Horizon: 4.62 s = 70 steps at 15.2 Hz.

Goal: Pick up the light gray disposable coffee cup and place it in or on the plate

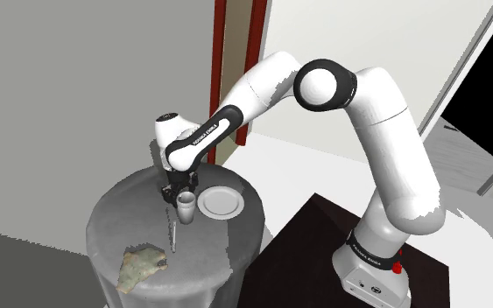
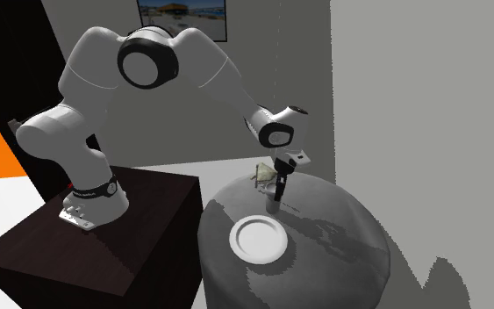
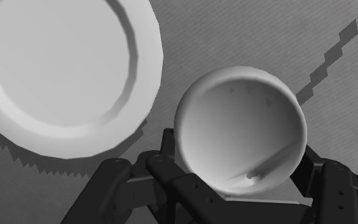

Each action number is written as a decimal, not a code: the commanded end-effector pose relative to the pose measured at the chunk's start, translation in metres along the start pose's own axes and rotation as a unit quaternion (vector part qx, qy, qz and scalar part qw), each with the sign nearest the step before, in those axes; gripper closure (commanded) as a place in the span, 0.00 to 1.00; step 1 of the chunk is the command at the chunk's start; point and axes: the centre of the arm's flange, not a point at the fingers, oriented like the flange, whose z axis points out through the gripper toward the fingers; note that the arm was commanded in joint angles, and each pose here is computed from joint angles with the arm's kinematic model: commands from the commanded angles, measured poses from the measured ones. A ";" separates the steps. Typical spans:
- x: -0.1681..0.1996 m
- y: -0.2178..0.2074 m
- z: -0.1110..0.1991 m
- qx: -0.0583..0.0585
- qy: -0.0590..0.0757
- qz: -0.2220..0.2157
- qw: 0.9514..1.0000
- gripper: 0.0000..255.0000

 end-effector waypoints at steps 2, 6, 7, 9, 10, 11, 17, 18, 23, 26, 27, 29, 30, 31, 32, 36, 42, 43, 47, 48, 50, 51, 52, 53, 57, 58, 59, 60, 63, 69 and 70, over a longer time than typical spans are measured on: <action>0.000 0.000 0.000 0.000 0.000 0.000 1.000 1.00; 0.000 0.000 0.000 0.000 0.000 0.000 1.000 1.00; 0.000 0.000 0.000 0.000 0.000 0.000 1.000 1.00; 0.000 0.000 0.000 0.000 0.000 0.000 1.000 1.00; -0.001 0.000 -0.005 0.000 0.000 0.000 1.000 1.00; -0.001 0.001 -0.010 0.000 0.000 0.000 1.000 1.00; -0.005 0.003 -0.042 0.000 0.000 0.000 1.000 1.00; -0.006 0.004 -0.047 0.000 0.000 0.000 1.000 1.00; -0.009 0.006 -0.073 0.000 0.000 0.000 1.000 1.00; -0.010 0.007 -0.086 0.000 0.000 0.000 1.000 1.00; -0.013 0.019 -0.087 0.000 0.000 0.000 1.000 1.00; -0.019 0.045 -0.089 0.000 0.000 0.000 1.000 1.00; -0.022 0.058 -0.091 0.000 0.000 0.000 1.000 1.00; -0.025 0.071 -0.092 0.000 0.000 0.000 1.000 1.00; -0.028 0.083 -0.093 0.000 0.000 0.000 1.000 1.00; -0.040 0.135 -0.097 0.000 0.000 0.000 1.000 1.00; -0.046 0.169 -0.085 0.000 0.000 0.000 1.000 1.00; -0.045 0.169 -0.080 0.000 0.000 0.000 1.000 1.00; -0.043 0.167 -0.059 0.000 0.000 0.000 1.000 1.00; -0.042 0.167 -0.053 0.000 0.000 0.000 1.000 1.00; -0.041 0.166 -0.043 0.000 0.000 0.000 1.000 1.00; -0.040 0.165 -0.038 0.000 0.000 0.000 1.000 1.00; -0.040 0.165 -0.032 0.000 0.000 0.000 1.000 1.00; -0.039 0.164 -0.027 0.000 0.000 0.000 1.000 1.00; -0.037 0.163 -0.006 0.000 0.000 0.000 1.000 1.00; -0.036 0.162 0.000 0.000 0.000 0.000 1.000 1.00; -0.036 0.162 0.000 0.000 0.000 0.000 1.000 1.00; -0.036 0.162 0.000 0.000 0.000 0.000 1.000 1.00; -0.036 0.162 0.000 0.000 0.000 0.000 1.000 1.00; -0.036 0.162 0.000 0.000 0.000 0.000 1.000 0.00; -0.036 0.162 0.000 0.000 0.000 0.000 1.000 0.00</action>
